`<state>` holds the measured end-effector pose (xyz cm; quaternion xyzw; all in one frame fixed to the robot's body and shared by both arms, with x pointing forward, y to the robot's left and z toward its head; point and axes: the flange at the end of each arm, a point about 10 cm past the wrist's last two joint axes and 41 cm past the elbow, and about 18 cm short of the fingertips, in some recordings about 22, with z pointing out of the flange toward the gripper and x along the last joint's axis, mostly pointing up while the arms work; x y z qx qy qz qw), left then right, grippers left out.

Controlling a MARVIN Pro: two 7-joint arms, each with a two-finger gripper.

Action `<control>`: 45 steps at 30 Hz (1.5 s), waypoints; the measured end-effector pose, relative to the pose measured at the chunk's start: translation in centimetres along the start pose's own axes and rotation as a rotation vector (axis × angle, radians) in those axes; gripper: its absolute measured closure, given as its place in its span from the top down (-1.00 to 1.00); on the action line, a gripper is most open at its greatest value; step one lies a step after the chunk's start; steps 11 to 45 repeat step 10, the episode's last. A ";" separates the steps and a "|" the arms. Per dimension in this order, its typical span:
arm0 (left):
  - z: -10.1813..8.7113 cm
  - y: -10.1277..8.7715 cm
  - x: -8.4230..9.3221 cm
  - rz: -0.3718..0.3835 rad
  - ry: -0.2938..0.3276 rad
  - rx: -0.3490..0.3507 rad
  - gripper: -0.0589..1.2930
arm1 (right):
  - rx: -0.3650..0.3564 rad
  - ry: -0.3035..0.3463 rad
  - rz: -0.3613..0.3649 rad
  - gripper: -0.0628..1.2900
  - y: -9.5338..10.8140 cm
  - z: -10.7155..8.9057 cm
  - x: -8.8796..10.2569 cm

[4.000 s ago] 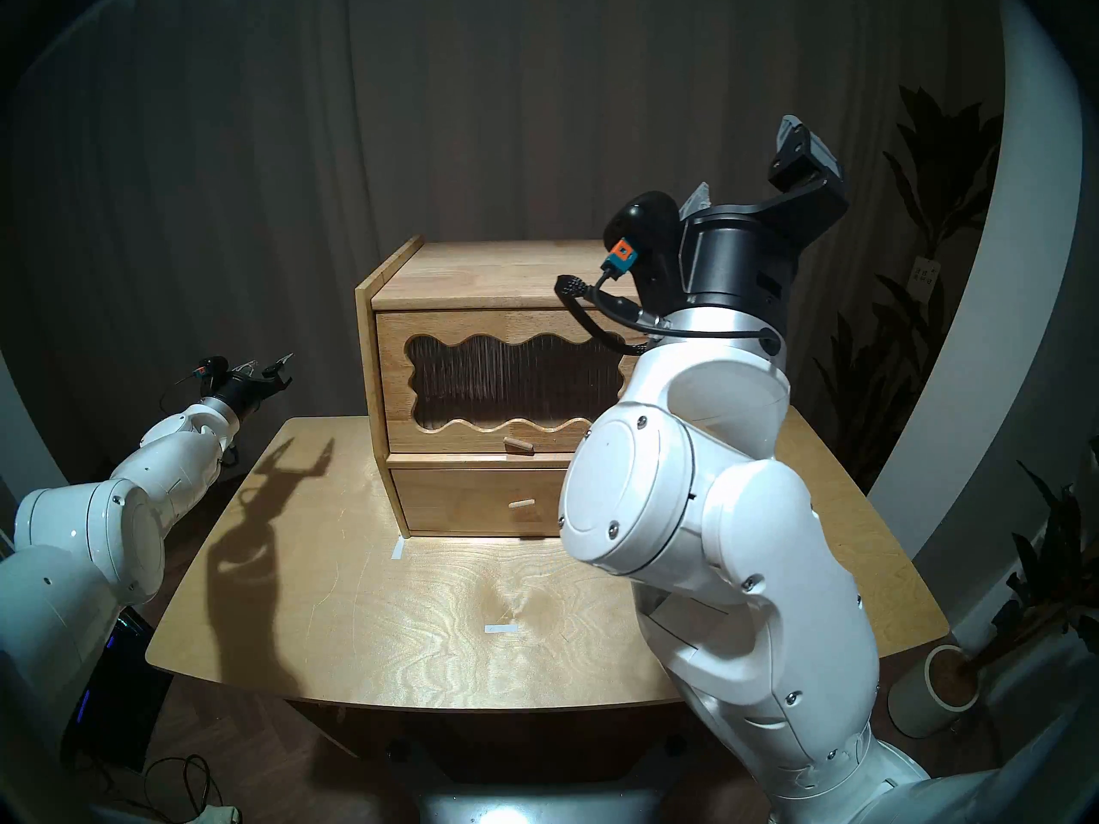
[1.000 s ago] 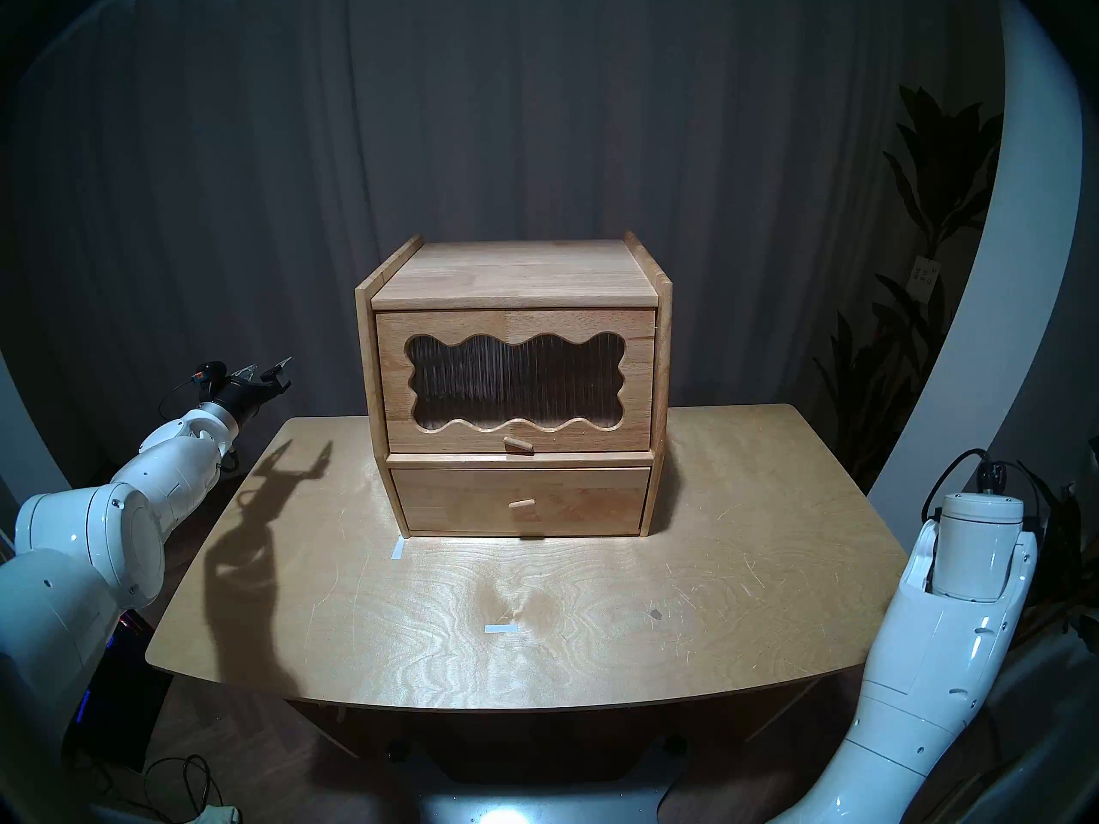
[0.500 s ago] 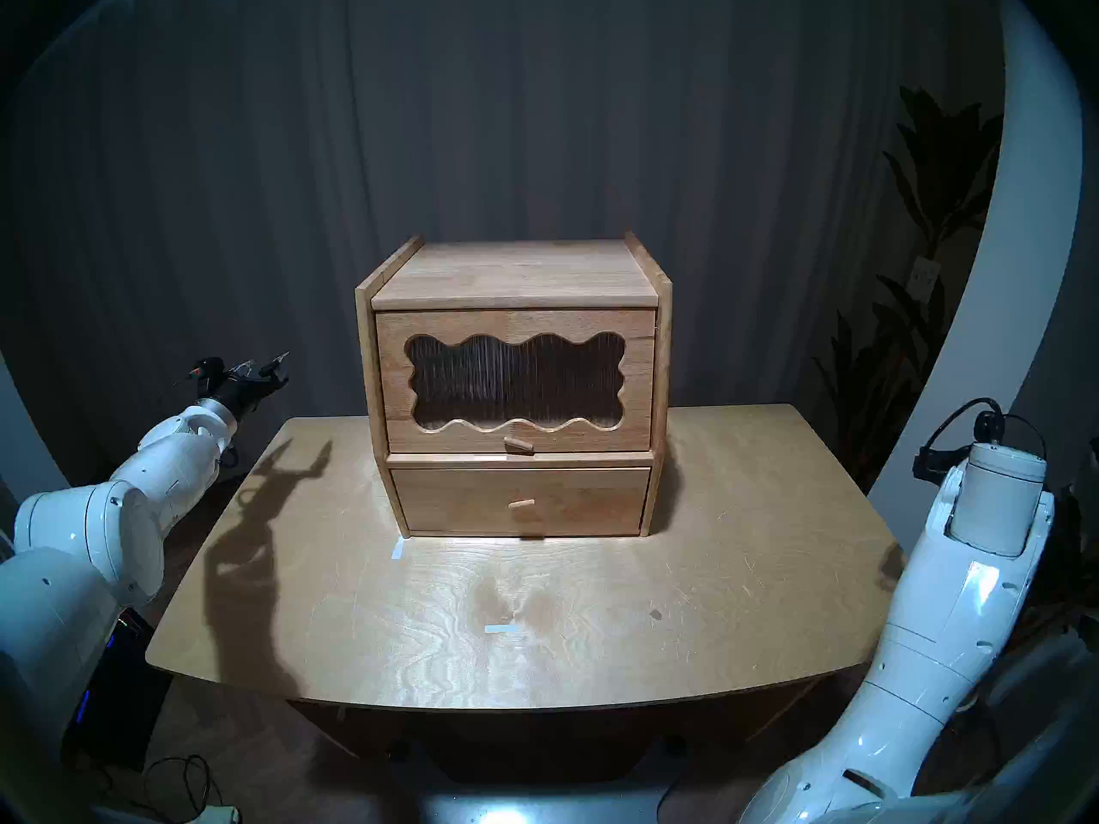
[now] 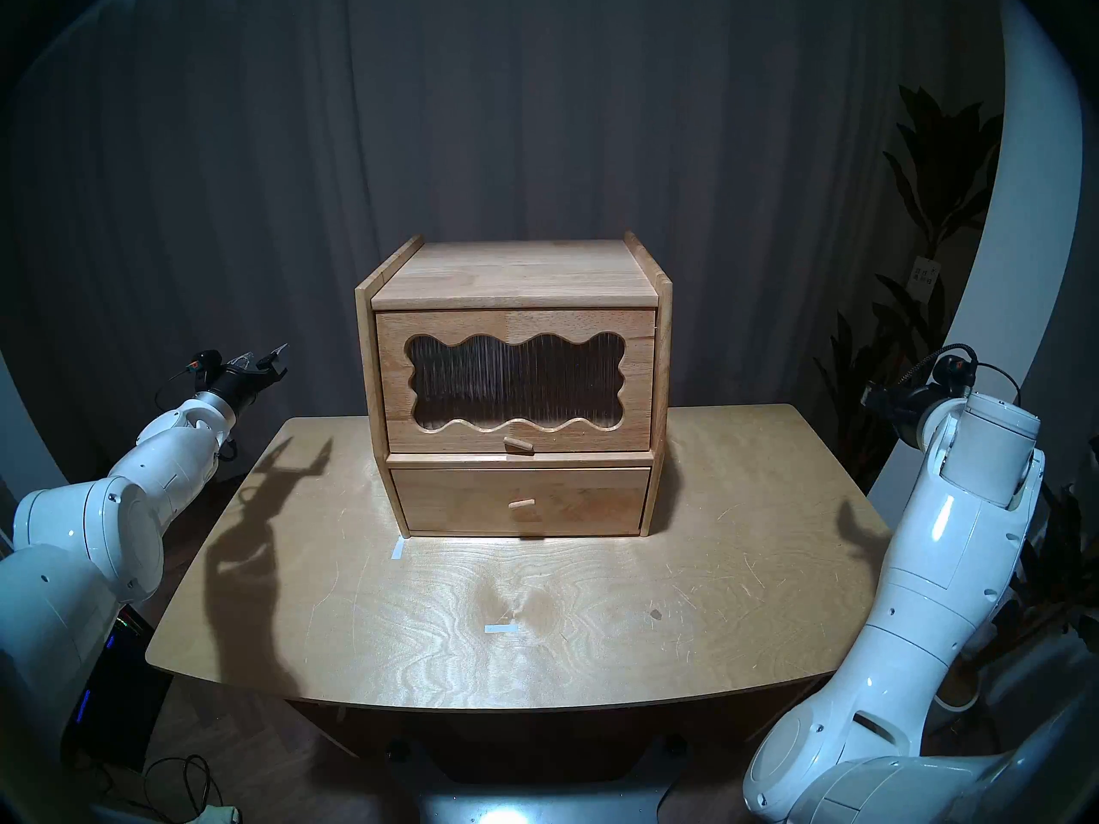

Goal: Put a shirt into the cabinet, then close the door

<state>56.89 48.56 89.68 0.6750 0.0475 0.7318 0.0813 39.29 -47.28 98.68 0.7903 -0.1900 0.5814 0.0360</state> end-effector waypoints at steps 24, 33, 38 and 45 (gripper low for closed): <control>0.4 0.0 0.7 0.008 0.010 0.015 0.88 | 0.317 0.107 0.224 0.90 0.1 -1.0 -1.1; 0.4 0.0 0.7 0.008 0.010 0.015 0.88 | 0.317 0.107 0.224 0.90 0.1 -1.0 -1.1; 0.4 0.0 0.7 0.008 0.010 0.015 0.88 | 0.317 0.107 0.224 0.90 0.1 -1.0 -1.1; 0.4 0.0 0.7 0.008 0.010 0.015 0.88 | 0.317 0.107 0.224 0.90 0.1 -1.0 -1.1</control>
